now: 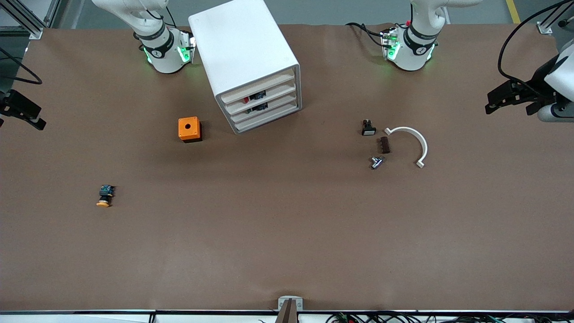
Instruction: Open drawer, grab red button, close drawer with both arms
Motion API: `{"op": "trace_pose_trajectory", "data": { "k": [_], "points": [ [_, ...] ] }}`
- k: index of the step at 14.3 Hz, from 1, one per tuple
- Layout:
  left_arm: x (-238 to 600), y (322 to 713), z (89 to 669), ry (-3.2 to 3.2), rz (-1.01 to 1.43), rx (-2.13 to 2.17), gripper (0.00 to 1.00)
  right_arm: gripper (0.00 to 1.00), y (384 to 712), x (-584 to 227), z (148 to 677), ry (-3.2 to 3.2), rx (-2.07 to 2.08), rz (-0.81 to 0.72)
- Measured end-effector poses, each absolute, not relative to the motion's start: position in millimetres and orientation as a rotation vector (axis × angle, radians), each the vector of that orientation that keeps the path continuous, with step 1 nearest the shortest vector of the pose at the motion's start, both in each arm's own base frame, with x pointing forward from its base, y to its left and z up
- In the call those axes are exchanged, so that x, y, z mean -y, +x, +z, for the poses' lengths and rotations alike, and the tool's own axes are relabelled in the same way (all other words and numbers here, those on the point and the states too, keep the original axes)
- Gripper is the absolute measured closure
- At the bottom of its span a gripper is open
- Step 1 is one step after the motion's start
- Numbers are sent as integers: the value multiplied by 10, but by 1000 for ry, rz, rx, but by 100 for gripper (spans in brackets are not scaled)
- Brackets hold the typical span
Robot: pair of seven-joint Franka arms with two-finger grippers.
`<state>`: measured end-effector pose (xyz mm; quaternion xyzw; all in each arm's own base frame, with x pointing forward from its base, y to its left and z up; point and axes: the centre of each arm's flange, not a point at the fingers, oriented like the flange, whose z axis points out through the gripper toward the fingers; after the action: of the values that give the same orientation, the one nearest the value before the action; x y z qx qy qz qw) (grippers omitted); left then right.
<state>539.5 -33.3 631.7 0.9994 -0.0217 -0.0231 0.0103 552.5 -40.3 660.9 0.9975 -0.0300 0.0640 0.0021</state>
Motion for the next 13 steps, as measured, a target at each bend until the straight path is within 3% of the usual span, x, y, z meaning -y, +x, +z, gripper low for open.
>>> {"op": "trace_pose_trajectory", "data": {
  "k": [9,13],
  "points": [
    [286,5396,6255,3119,-112,54,0,0,5523,399,6606,3130,95,196],
    [289,5589,5800,3116,-250,49,0,0,5521,388,6601,3131,93,191]
  ]
}}
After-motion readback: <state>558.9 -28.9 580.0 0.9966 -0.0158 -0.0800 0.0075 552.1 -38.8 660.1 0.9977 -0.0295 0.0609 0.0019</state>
